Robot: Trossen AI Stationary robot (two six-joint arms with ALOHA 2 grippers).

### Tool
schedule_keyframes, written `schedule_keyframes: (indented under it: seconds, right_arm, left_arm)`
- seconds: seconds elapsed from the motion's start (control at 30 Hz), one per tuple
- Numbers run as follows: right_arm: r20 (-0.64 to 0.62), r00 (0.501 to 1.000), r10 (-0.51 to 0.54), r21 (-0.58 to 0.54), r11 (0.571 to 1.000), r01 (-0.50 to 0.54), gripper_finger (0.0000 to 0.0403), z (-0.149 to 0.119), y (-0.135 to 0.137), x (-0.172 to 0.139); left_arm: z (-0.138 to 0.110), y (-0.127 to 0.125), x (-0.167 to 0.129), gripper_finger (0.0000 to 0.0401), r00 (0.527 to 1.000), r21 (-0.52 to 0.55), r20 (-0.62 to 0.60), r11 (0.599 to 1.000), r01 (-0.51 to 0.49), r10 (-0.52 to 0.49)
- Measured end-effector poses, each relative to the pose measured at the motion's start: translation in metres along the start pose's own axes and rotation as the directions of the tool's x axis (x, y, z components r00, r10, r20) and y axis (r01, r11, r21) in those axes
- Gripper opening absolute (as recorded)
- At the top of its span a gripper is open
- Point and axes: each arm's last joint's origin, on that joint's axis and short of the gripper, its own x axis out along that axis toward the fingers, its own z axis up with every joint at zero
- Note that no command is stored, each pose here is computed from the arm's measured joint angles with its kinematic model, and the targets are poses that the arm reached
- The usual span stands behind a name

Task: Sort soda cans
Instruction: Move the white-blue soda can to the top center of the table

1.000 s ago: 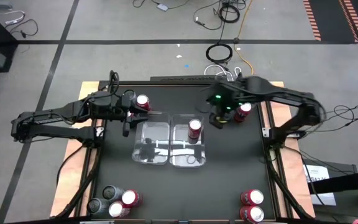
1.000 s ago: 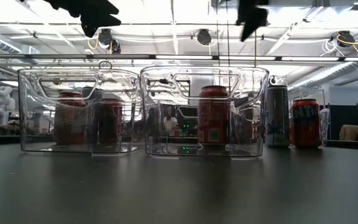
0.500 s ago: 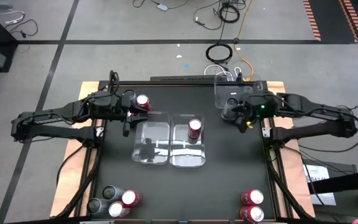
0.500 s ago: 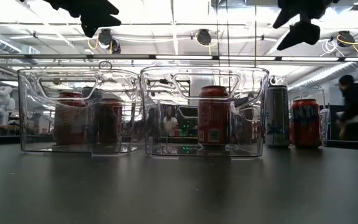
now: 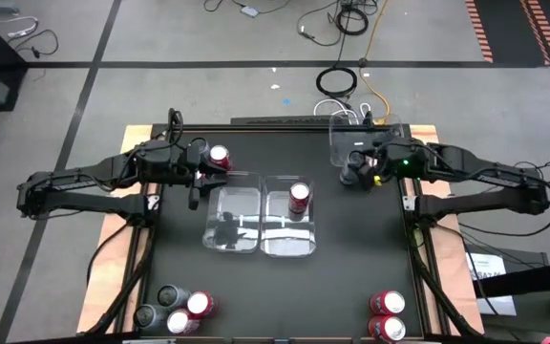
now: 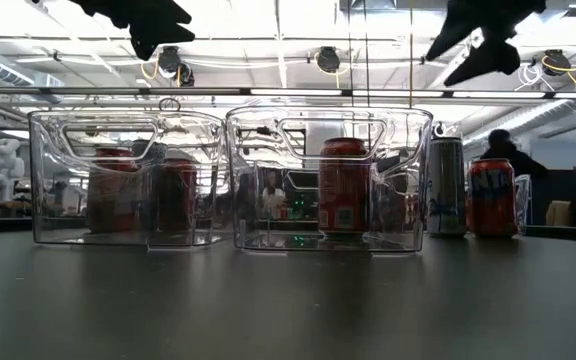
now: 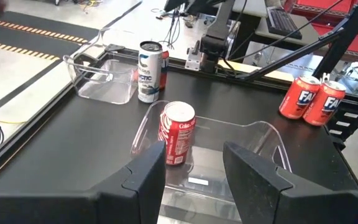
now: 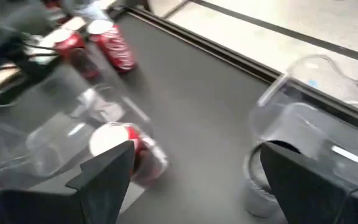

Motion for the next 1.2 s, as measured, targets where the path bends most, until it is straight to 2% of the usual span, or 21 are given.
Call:
schedule_keyframes:
  seconds: [0.1, 0.2, 0.43, 0.6, 1.07, 1.2]
  right_arm:
    - [-0.055, 0.995, -0.085, 0.007, 0.996, 0.085, 0.0341, 0.000, -0.006, 0.013]
    - [-0.123, 0.979, -0.165, 0.073, 0.982, 0.175, 0.0341, 0.001, -0.015, 0.027]
    - [-0.192, 0.952, -0.238, 0.097, 0.961, 0.260, 0.0341, 0.007, -0.032, 0.046]
    - [-0.267, 0.936, -0.230, 0.090, 0.961, 0.261, 0.0341, 0.007, -0.040, 0.058]
    - [-0.411, 0.865, -0.290, -0.038, 0.953, 0.301, 0.0341, -0.002, -0.042, 0.096]
    - [-0.436, 0.848, -0.301, -0.056, 0.950, 0.308, 0.0328, -0.004, -0.043, 0.104]
  left_arm:
    - [0.000, 0.000, 0.000, 0.0170, 1.000, 0.000, 0.000, 1.000, 0.000, 0.000]
    - [0.000, 0.000, 0.000, 0.0170, 1.000, 0.000, 0.001, 1.000, -0.009, 0.009]
    - [0.000, 0.000, 0.000, 0.0170, 1.000, -0.002, 0.001, 1.000, -0.010, 0.010]
    - [0.000, 0.000, 0.000, 0.0170, 1.000, -0.001, 0.002, 1.000, -0.013, 0.013]
    - [0.000, 0.001, 0.000, 0.0170, 1.000, -0.001, 0.003, 1.000, -0.026, 0.026]
    - [0.000, 0.001, 0.000, 0.0170, 1.000, -0.001, 0.003, 1.000, -0.026, 0.026]
